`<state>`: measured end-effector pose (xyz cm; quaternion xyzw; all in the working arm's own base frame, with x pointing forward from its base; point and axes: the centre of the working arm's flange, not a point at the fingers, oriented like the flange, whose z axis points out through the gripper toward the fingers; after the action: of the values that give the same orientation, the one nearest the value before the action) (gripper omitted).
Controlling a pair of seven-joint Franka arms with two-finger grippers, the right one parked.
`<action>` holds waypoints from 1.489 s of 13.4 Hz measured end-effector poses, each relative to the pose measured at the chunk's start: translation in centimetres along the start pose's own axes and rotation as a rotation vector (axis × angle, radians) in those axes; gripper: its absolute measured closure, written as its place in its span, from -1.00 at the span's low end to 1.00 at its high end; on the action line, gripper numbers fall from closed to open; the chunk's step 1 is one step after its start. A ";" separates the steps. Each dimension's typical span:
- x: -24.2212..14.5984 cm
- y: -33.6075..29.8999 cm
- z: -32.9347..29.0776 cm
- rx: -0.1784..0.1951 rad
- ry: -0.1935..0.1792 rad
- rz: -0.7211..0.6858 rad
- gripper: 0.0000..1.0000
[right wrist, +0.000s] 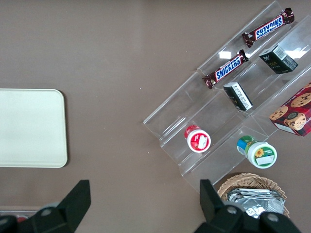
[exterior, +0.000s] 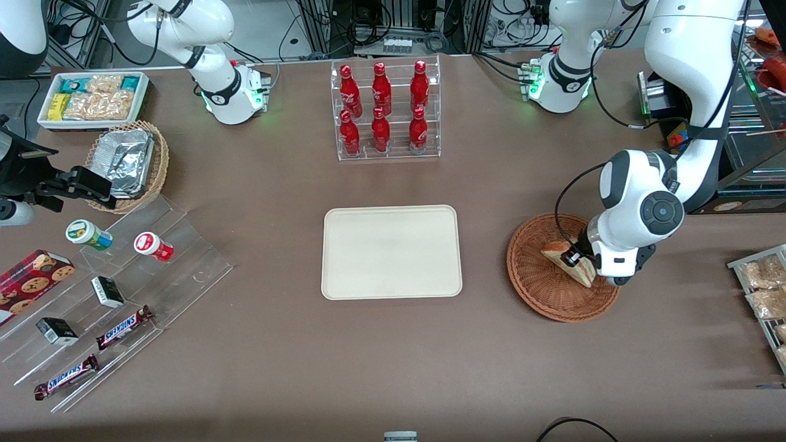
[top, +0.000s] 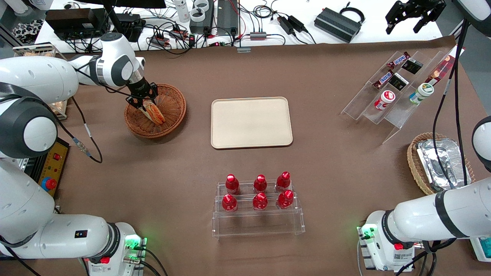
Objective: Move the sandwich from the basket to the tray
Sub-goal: 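Lower the left gripper and grasp the wrapped sandwich upright, then lift the sandwich and carry it with the left gripper over the tray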
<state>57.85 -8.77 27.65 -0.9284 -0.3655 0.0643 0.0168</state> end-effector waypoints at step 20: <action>-6.7 5.5 -9.5 0.144 0.018 0.496 0.80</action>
<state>57.95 -17.24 37.33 -0.9866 -0.1208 0.0840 0.0699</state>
